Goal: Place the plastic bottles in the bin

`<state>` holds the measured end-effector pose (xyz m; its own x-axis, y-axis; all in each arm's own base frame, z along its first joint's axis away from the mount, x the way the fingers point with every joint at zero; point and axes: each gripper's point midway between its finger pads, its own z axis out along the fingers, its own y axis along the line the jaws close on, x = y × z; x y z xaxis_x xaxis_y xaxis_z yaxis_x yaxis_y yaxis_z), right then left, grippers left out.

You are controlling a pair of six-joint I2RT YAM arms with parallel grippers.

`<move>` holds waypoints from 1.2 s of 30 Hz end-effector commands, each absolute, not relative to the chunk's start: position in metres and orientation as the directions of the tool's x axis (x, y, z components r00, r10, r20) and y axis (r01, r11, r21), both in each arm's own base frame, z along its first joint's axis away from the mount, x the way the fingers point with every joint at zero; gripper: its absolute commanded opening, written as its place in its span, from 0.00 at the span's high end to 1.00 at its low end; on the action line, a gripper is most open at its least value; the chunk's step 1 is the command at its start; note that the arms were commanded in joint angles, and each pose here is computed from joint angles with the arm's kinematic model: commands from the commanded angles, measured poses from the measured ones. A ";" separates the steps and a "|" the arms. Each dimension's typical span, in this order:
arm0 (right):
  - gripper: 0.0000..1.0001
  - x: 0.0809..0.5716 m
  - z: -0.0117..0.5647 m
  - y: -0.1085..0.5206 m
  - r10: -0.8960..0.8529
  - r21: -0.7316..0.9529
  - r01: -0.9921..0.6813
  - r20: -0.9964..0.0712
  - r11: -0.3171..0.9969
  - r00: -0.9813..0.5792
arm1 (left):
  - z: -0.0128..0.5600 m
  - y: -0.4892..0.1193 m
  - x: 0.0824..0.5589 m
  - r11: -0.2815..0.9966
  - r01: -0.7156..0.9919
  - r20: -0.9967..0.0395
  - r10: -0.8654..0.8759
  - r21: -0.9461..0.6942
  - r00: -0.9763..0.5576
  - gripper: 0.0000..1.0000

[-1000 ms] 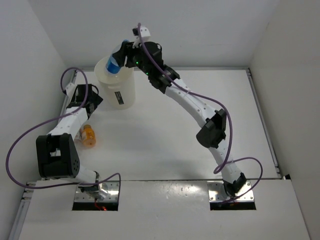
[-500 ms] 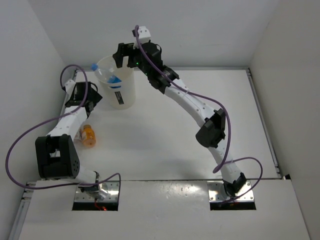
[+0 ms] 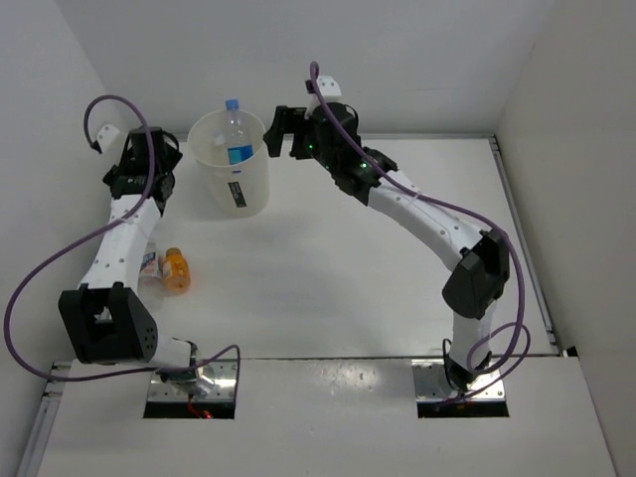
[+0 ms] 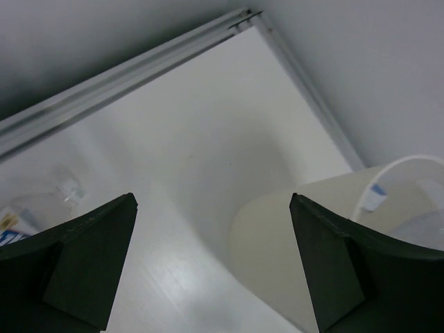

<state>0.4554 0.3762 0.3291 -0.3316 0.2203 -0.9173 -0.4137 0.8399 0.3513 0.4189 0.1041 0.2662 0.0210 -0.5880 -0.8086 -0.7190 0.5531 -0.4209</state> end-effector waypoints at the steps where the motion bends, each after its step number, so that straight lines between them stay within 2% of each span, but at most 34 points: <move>1: 0.00 0.445 0.305 0.370 0.252 0.404 -0.361 -0.882 0.841 -0.399 | 0.226 0.106 0.378 0.501 -0.800 -0.792 -0.608 -0.330 -0.054 0.01; 8: 0.00 0.436 0.265 0.358 0.250 0.423 -0.299 -0.843 0.855 -0.477 | 0.182 0.098 0.345 0.520 -0.824 -0.754 -0.628 -0.224 -0.191 0.01; 12: 0.00 0.420 0.239 0.352 0.230 0.431 -0.285 -0.812 0.857 -0.536 | 0.182 0.115 0.329 0.479 -0.868 -0.795 -0.574 -0.134 -0.194 0.01; 14: 0.00 0.419 0.233 0.345 0.232 0.431 -0.265 -0.803 0.862 -0.549 | 0.180 0.109 0.328 0.521 -0.845 -0.784 -0.572 -0.122 -0.240 0.01; 15: 0.00 0.418 0.229 0.344 0.228 0.428 -0.262 -0.800 0.865 -0.555 | 0.179 0.103 0.340 0.567 -0.809 -0.783 -0.570 -0.156 -0.249 0.01; 16: 0.00 0.415 0.228 0.342 0.226 0.427 -0.261 -0.800 0.866 -0.556 | 0.169 0.089 0.341 0.639 -0.752 -0.755 -0.570 -0.160 -0.323 0.01; 20: 0.00 0.416 0.224 0.336 0.221 0.419 -0.247 -0.794 0.874 -0.567 | 0.147 0.081 0.330 0.669 -0.729 -0.730 -0.569 -0.144 -0.378 0.01; 27: 0.00 0.411 0.205 0.329 0.219 0.422 -0.209 -0.761 0.882 -0.611 | 0.109 0.074 0.303 0.679 -0.727 -0.680 -0.582 -0.105 -0.445 0.01; 36: 0.00 0.408 0.191 0.316 0.213 0.412 -0.177 -0.737 0.894 -0.641 | 0.093 0.081 0.292 0.654 -0.754 -0.683 -0.579 -0.063 -0.445 0.01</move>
<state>0.4075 0.3211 0.1695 -0.6650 0.1731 -0.7265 -0.1800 0.9069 0.3809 0.2909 0.0750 0.0859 -0.4803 -0.5908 -0.6483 -0.7451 0.6648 -0.0539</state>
